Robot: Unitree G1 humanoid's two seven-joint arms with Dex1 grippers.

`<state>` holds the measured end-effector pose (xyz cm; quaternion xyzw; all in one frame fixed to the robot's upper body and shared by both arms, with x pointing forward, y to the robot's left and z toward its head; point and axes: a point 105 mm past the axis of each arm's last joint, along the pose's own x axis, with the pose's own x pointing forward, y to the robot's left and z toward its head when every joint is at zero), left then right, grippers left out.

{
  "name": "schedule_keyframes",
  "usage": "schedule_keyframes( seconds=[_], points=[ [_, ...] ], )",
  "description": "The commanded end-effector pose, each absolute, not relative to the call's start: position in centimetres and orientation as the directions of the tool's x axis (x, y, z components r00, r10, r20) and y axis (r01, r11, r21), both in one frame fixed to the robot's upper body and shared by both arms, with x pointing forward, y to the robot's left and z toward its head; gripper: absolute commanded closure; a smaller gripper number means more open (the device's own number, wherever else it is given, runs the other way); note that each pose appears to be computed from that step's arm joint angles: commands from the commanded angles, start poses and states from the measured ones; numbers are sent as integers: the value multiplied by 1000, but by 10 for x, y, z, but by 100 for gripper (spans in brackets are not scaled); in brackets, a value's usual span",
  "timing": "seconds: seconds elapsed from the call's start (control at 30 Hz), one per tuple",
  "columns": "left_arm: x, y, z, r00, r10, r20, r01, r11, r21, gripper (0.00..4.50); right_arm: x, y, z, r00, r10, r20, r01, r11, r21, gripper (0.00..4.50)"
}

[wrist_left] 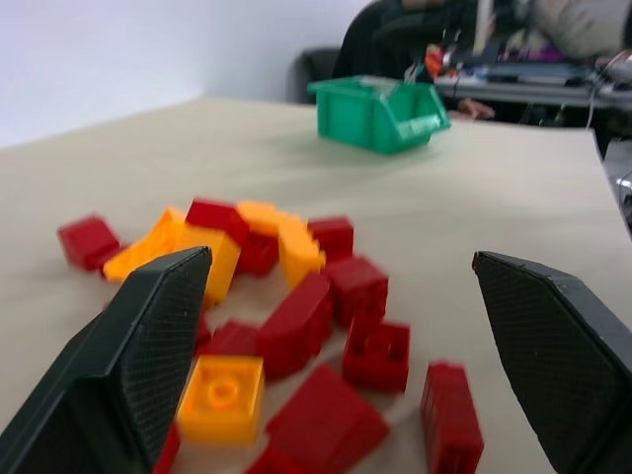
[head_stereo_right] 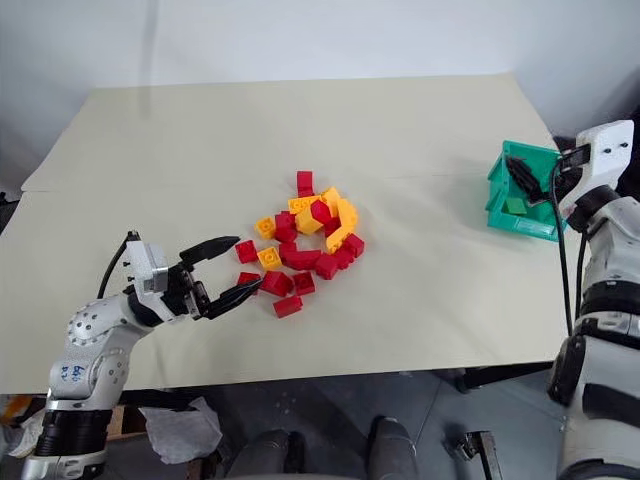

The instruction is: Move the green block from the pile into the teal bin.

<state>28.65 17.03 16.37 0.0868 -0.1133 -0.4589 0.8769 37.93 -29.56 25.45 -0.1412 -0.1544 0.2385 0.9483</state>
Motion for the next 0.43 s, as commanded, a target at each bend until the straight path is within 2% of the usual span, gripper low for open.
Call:
schedule_keyframes(
  seconds=[0.03,0.1,0.2,0.33,0.43],
  points=[
    [284,197,162,629,-774,79,725,620,300,0,340,-247,256,632,748,202,-625,646,-439,2],
    [280,209,159,653,-756,43,710,631,313,0,320,-231,240,569,802,179,-706,589,-393,2],
    [276,227,155,696,-718,-2,677,656,334,0,283,-207,202,459,887,47,-819,443,-365,2],
    [272,244,154,744,-668,-11,627,692,358,0,255,-201,163,445,895,1,-863,429,-266,2],
    [270,248,154,756,-655,-5,608,698,378,0,250,-203,151,478,878,4,-850,463,-252,2]
  ],
)
